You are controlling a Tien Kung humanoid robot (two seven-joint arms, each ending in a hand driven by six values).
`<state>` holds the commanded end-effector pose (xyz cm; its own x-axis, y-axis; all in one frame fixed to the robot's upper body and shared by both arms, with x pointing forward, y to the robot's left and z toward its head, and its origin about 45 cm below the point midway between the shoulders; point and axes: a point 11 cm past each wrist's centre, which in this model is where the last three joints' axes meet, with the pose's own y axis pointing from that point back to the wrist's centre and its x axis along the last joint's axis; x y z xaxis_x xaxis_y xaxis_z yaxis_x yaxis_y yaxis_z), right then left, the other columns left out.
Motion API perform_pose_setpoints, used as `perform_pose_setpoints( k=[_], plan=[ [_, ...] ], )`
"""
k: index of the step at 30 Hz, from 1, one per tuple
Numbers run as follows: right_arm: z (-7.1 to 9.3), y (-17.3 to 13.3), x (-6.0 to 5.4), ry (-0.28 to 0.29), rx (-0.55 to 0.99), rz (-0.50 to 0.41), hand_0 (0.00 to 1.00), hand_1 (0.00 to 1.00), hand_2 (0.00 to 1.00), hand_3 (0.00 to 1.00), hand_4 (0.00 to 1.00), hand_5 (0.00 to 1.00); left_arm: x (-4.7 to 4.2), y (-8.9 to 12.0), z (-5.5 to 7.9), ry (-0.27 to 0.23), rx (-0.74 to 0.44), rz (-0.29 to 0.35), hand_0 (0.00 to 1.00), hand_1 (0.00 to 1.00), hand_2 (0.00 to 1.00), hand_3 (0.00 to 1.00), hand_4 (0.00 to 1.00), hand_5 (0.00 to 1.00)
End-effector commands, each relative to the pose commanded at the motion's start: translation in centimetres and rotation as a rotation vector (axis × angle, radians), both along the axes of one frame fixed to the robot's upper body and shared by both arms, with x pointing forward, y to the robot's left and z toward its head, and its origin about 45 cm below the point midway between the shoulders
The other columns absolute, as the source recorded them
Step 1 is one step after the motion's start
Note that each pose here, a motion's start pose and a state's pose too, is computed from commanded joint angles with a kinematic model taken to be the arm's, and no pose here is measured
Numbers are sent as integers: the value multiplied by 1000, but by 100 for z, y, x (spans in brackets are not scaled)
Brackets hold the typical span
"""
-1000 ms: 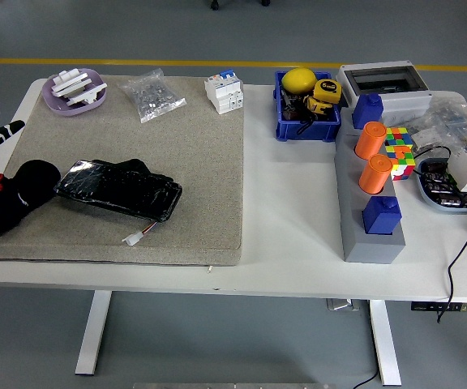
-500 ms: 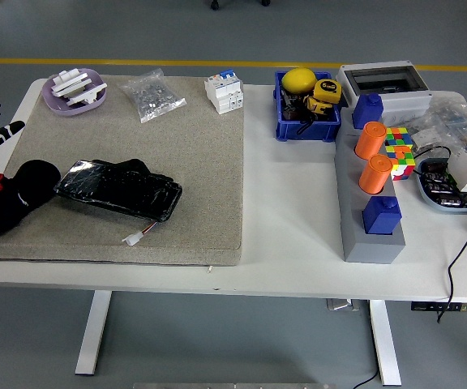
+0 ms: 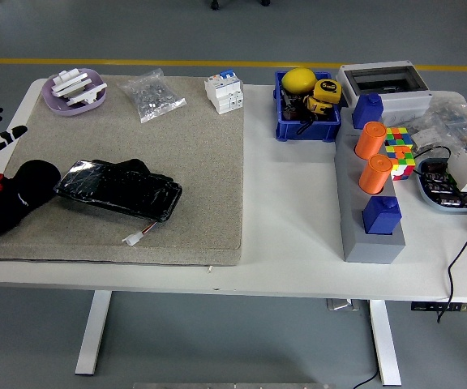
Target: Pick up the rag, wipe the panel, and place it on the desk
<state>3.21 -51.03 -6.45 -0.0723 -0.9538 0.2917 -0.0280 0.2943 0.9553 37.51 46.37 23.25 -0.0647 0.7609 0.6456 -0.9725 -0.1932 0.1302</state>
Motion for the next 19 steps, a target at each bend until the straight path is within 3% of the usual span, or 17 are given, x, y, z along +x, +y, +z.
perform_pose_setpoints(
  k=[19],
  plan=[
    [2, -9, -19, 4, -2, -3, 758, 657, 691, 724, 998, 613, -8, 5, -7, 7, 3, -3, 820, 809, 761, 754, 998, 501]
  ],
)
